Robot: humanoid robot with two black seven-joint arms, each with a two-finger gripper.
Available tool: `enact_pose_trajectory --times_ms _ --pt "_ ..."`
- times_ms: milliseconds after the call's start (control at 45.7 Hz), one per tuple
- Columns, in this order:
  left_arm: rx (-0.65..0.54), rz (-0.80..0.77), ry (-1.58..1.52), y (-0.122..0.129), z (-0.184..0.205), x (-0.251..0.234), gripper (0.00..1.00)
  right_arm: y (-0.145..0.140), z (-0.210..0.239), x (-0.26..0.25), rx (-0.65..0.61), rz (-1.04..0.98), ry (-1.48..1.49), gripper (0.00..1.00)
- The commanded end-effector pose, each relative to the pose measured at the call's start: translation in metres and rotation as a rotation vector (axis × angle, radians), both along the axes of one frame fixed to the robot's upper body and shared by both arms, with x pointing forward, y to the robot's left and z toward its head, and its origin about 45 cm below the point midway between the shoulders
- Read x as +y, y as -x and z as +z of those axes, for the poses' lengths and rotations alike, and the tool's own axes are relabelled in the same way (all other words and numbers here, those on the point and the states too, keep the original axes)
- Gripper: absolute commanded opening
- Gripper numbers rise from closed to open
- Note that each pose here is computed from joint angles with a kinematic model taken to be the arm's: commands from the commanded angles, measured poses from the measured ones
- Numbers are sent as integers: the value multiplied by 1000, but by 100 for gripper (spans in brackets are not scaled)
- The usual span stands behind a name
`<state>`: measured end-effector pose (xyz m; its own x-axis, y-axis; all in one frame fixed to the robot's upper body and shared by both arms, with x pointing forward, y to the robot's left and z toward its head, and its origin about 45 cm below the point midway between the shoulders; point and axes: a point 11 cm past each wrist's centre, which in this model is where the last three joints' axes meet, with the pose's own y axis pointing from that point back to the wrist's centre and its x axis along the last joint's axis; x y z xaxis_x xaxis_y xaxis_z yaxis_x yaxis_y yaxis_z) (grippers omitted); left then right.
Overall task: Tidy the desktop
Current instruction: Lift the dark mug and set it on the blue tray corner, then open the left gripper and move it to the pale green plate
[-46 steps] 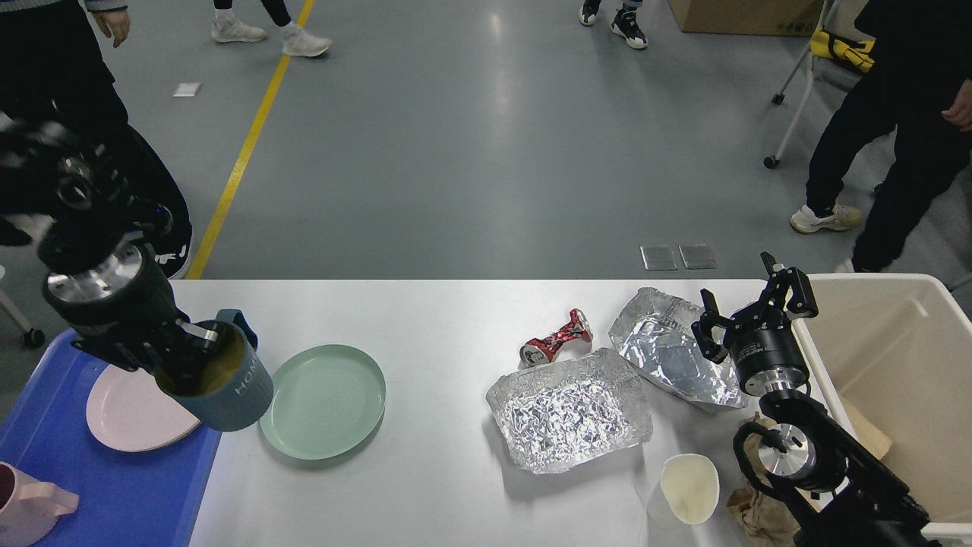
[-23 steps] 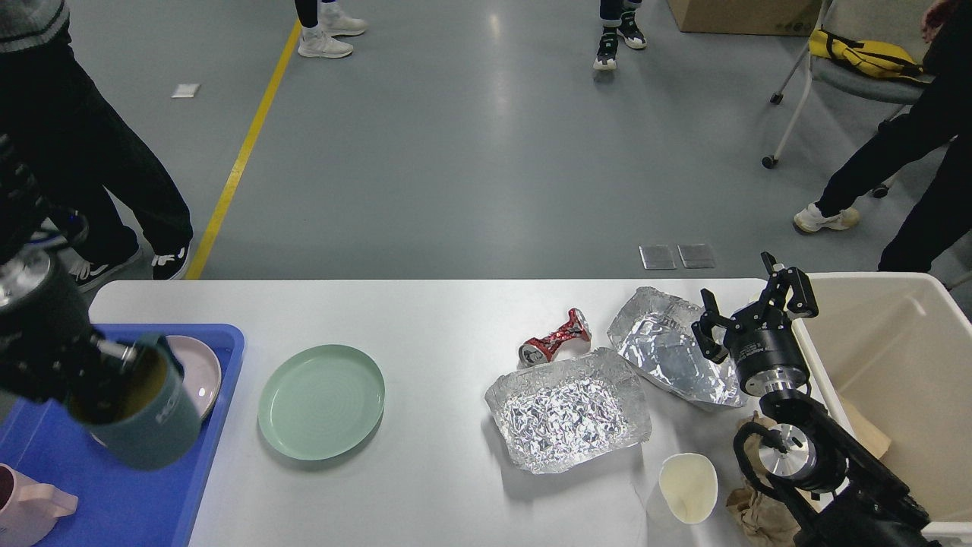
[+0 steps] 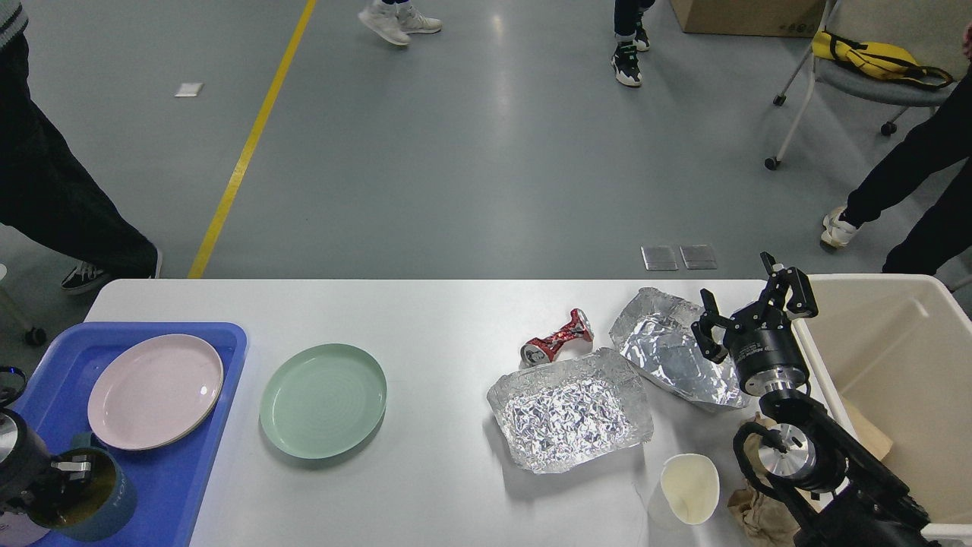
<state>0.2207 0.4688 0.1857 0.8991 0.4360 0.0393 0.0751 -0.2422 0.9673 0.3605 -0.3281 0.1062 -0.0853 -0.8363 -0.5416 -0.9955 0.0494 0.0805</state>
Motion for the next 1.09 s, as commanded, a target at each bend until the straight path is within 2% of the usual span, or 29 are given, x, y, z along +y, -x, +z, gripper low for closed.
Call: enact_pose_trajectory --times_ms 0,372,569,657,723,854,942,1073 --pt "21 16 -4 10 -10 4 0 0 0 0 1 0 -1 100" --pt "-15 43 -16 13 -35 8 0 0 0 0 -1 -1 -1 100" --pt "-27 43 -34 13 -38 10 7 0 0 0 -1 0 1 100" --pt "-29 47 -34 13 -38 11 15 0 0 0 1 0 -1 100" --pt "-30 50 -34 13 -38 11 24 0 0 0 0 1 0 100" --pt "-32 51 -34 12 -38 11 58 0 0 0 -1 0 1 100" --pt "-33 54 -33 12 -37 11 77 0 0 0 -1 0 1 100" --pt "-41 61 -30 9 -33 12 89 0 0 0 0 1 0 100"
